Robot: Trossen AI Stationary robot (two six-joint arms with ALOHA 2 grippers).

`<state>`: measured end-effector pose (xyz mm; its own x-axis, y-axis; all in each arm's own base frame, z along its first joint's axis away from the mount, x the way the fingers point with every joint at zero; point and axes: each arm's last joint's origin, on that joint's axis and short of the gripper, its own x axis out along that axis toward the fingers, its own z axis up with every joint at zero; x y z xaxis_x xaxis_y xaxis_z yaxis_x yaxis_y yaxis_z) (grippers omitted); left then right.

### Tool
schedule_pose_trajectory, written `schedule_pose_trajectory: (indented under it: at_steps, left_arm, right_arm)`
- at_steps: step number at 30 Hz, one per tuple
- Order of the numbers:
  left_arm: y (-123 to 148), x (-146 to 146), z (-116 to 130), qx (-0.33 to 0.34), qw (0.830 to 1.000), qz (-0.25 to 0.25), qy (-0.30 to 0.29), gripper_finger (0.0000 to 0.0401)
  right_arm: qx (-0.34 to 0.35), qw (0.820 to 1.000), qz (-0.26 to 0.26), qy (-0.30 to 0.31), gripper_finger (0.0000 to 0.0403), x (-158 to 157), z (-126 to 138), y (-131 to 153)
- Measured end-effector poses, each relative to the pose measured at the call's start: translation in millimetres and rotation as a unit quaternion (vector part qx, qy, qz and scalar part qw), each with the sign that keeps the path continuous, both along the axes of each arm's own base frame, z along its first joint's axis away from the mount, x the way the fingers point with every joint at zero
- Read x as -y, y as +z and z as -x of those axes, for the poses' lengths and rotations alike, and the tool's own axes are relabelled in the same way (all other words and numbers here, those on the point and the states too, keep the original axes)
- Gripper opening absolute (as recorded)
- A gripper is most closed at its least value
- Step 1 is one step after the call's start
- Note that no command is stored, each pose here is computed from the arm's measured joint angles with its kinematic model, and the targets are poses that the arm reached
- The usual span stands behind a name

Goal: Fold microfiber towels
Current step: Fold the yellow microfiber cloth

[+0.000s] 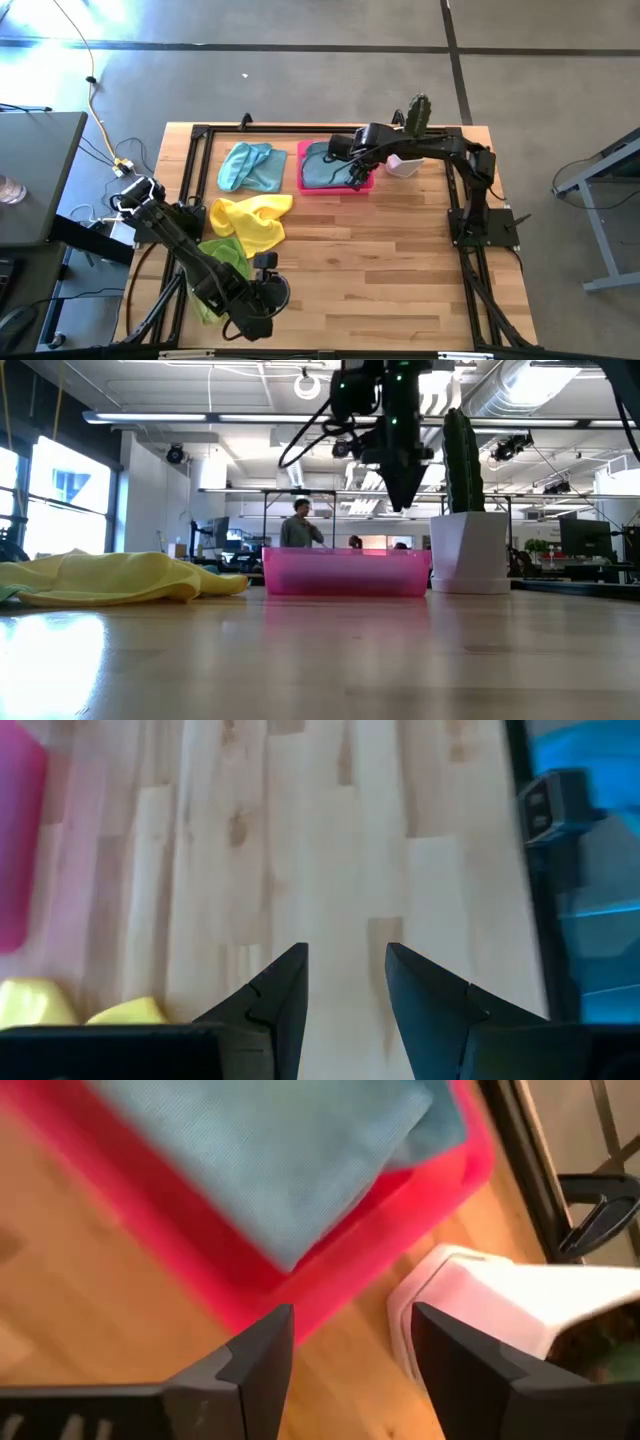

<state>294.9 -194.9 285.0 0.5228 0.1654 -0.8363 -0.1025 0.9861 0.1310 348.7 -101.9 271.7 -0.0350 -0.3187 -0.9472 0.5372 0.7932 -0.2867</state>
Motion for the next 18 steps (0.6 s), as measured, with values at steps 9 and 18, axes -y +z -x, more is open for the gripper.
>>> schedule_pose_trajectory:
  at_steps: [9,18]
  left_arm:
    - [-33,-39,8,-0.125,0.988,-0.069,0.05,0.0126]
    - [-92,-82,15,-0.225,0.97,-0.053,0.08,0.0126]
  right_arm:
    - [-0.056,0.996,-0.007,0.07,0.0177,-54,8,11]
    - [-0.087,0.987,-0.004,0.131,0.0177,-89,11,12]
